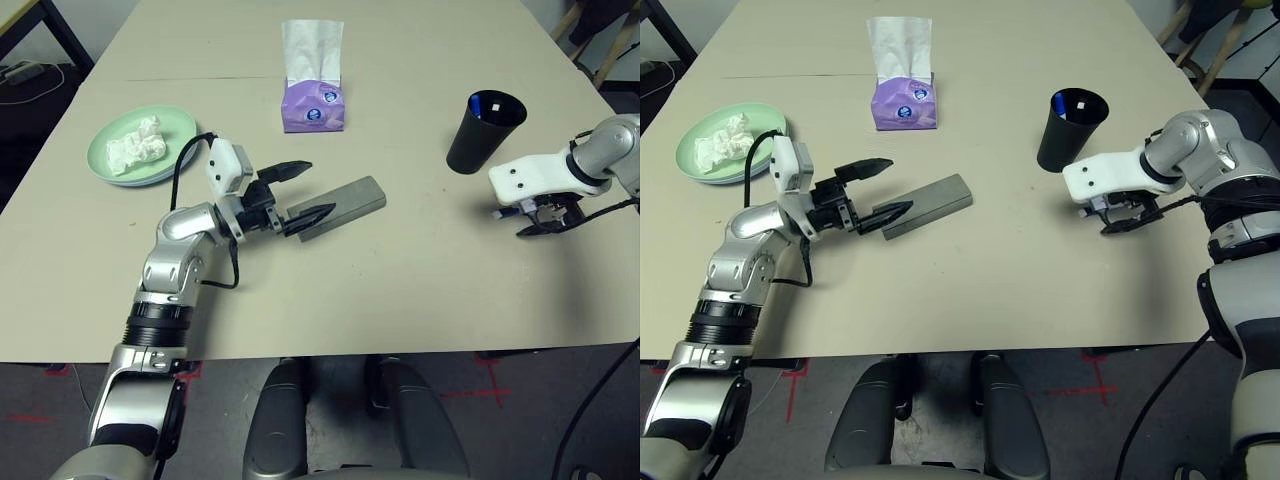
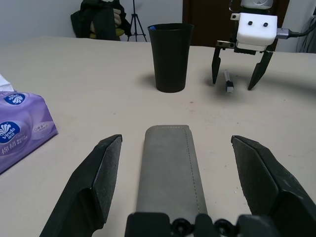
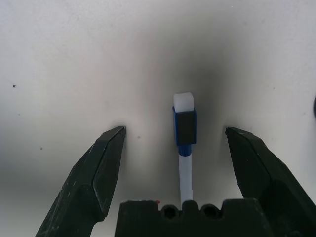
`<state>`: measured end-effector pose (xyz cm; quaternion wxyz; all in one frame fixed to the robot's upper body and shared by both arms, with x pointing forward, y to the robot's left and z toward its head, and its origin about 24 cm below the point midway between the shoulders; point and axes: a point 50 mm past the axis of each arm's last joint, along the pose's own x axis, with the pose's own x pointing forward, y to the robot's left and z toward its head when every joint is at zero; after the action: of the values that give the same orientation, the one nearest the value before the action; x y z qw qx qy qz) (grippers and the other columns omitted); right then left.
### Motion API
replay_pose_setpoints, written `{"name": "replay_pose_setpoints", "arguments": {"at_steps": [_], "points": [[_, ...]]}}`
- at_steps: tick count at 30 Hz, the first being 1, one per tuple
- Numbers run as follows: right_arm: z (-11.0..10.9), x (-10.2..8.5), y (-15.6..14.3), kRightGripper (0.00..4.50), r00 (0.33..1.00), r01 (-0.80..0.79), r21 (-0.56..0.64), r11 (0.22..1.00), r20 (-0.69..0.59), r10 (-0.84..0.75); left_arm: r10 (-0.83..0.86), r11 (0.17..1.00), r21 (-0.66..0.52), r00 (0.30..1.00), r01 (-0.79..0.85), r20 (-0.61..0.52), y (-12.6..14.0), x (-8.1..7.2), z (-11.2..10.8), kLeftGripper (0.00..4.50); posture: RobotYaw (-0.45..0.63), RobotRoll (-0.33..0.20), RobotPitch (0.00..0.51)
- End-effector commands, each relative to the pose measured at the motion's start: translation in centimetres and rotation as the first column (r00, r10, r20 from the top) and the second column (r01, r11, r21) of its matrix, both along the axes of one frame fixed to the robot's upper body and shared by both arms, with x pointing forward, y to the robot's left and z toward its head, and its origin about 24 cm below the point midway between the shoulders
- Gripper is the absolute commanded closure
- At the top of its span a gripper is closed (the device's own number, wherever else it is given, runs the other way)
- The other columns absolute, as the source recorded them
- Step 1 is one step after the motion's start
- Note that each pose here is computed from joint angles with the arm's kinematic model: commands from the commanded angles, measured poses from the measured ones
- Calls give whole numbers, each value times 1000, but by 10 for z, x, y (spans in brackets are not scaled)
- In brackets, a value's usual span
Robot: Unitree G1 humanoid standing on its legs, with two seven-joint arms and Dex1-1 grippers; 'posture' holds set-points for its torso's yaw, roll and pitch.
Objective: Organize and tidy the items on the table.
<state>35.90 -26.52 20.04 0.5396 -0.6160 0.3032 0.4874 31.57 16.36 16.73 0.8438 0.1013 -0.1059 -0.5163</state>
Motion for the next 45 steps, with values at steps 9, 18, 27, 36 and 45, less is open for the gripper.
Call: {"name": "replay_pose_setpoints", "arguments": {"at_steps": [9, 18, 27, 36, 45], "points": [[-1, 0, -1, 1316, 999, 3, -45, 999, -40, -5, -14, 1000, 9, 1000, 14, 0, -1, -5, 0, 0, 167, 0, 255], [3, -1, -2, 4084, 999, 3, -44, 999, -41, -5, -19, 1000, 8, 1000, 19, 6, -4, -2, 1, 0, 150, 0, 246], [19, -7, -3, 4084, 998, 31, 89, 996, -65, -25, -32, 999, 8, 999, 32, 7, -5, 1, 2, 0, 118, 0, 222], [45, -26, 14, 4084, 998, 56, 339, 939, -53, -40, -41, 999, 18, 999, 41, 17, -3, 9, 11, 0, 90, 0, 198], [80, -47, 43, 4084, 983, 171, 836, 521, -110, -146, -15, 1000, 16, 1000, 15, 13, 4, 12, 6, 0, 59, 0, 185]]}}
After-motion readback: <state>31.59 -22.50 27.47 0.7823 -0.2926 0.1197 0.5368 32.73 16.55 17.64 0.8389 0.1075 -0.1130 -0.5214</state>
